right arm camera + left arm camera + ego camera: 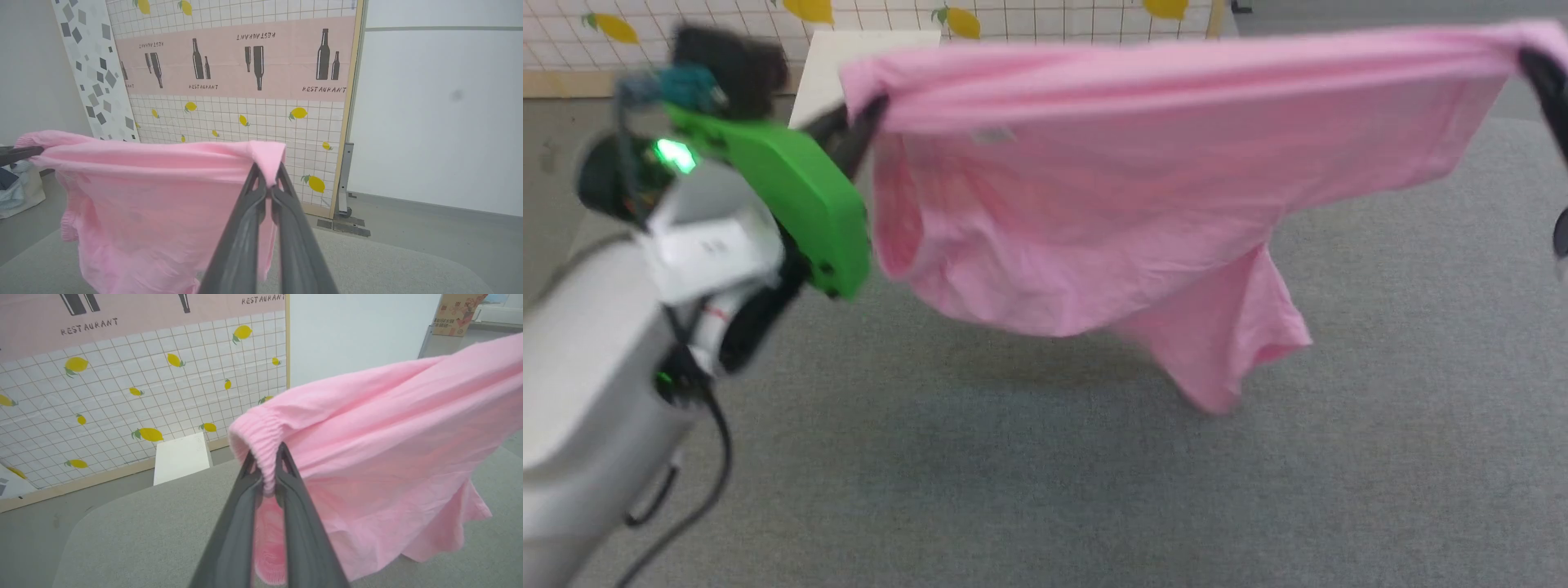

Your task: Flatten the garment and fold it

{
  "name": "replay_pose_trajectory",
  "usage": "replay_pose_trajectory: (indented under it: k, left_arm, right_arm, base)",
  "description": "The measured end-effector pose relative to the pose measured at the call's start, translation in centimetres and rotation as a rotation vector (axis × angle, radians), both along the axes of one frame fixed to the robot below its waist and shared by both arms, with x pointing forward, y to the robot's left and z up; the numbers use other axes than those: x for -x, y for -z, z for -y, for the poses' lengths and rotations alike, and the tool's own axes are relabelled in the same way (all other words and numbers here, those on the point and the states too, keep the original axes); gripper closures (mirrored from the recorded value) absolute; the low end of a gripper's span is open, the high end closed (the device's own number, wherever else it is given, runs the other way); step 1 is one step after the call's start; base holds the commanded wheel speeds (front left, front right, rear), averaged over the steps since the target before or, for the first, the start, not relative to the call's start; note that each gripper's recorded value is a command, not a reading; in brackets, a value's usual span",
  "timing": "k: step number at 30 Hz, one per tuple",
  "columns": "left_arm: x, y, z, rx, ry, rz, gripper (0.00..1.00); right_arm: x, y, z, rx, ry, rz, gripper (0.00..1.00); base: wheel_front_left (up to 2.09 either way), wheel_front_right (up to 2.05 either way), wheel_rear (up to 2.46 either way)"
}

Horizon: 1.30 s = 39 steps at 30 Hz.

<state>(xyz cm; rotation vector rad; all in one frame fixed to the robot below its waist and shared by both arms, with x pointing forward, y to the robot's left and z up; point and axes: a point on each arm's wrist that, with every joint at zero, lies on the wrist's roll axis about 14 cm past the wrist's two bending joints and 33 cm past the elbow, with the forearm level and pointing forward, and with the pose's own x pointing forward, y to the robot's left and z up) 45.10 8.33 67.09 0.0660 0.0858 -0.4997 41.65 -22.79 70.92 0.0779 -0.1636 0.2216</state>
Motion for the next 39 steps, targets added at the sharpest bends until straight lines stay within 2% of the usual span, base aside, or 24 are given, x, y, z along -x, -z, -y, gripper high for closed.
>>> replay_pose_trajectory:
  k: [6,11,15,20,28,34,39]
  left_arm:
    - [-0.7,-5.7,-0.7,0.044,0.009,0.052,1.0]
    - [-2.1,-6.5,-1.3,0.012,0.007,0.021,1.0]
    - [-4.4,-6.5,-1.6,-0.008,0.004,-0.014,1.0]
    - [-9.3,-6.7,-2.5,-0.043,-0.028,-0.02,1.0]
    - [-18.7,-7.5,-2.7,-0.059,-0.104,0.06,1.0]
    - [-25.0,-5.7,-2.0,0.007,-0.147,0.104,1.0]
    - [-28.5,-2.7,-1.3,0.039,-0.155,0.115,1.0]
  right_arm:
    - [-0.9,-4.0,-1.1,0.068,-0.04,0.071,1.0]
    - [-2.6,-5.6,-1.8,0.13,-0.059,0.093,1.0]
    - [-5.2,-6.0,-1.8,0.185,-0.058,0.085,1.0]
    - [-9.8,-6.9,-2.1,0.24,-0.056,0.11,1.0]
    - [-18.7,-6.3,-1.4,0.274,0.012,0.141,1.0]
    - [-24.6,-3.2,-0.6,0.268,0.065,0.128,1.0]
    - [-27.7,-0.4,0.2,0.239,0.1,0.118,1.0]
  base:
    - [0.0,0.0,0.0]
    - [0.0,0.0,0.0]
    - [0.0,0.0,0.0]
    - [0.0,0.0,0.0]
    - [0.0,0.0,0.0]
    - [0.0,0.0,0.0]
    - [0.0,0.0,0.0]
